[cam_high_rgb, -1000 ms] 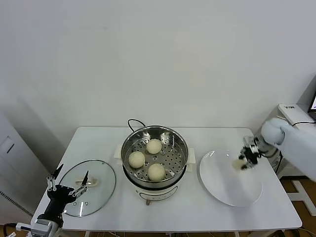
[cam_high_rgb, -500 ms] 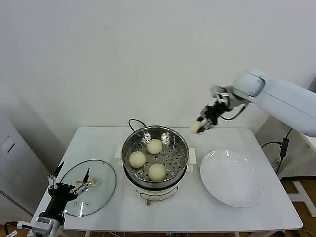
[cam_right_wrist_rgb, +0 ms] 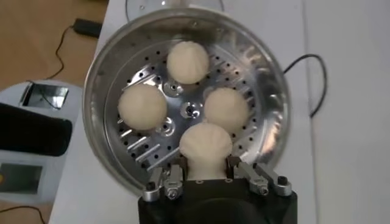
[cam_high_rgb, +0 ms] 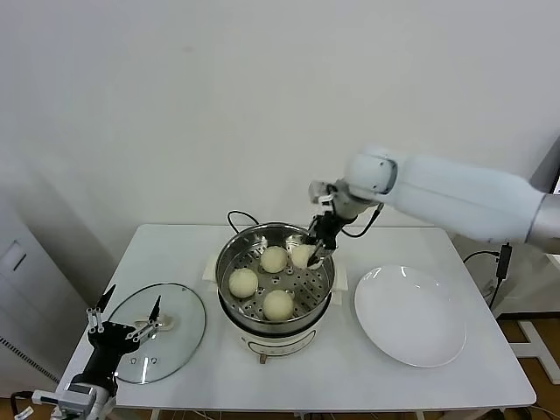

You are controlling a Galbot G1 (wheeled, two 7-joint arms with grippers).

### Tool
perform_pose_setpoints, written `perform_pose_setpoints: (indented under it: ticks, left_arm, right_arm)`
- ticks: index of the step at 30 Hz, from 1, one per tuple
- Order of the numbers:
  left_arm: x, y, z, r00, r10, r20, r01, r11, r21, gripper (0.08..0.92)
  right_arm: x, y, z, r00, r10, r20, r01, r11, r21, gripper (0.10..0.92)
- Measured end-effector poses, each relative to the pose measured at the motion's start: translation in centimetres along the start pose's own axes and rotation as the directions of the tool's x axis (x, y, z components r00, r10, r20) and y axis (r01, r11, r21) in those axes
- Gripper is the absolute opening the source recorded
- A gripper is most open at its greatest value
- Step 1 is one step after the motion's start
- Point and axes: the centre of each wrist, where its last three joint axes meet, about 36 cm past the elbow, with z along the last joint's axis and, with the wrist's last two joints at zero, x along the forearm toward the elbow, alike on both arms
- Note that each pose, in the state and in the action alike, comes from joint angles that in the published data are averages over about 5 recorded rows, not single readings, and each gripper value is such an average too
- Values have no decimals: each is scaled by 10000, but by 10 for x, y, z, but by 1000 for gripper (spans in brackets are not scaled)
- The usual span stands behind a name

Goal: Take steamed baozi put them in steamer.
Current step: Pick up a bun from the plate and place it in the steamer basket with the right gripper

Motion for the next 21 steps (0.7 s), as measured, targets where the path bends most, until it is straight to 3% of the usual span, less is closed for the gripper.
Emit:
perform_pose_setpoints:
  ticks: [11, 21]
  left_arm:
    - [-2, 2, 1, 10000, 43, 30, -43, 10000, 30, 823]
    - [-2, 1, 1, 10000, 68, 56, -68, 10000, 51, 823]
  right_arm:
    - [-31, 10, 0, 9982, -88, -599, 88, 10000, 6, 496]
    - [-39, 11, -1, 9980, 115, -616, -119, 9999, -66, 766]
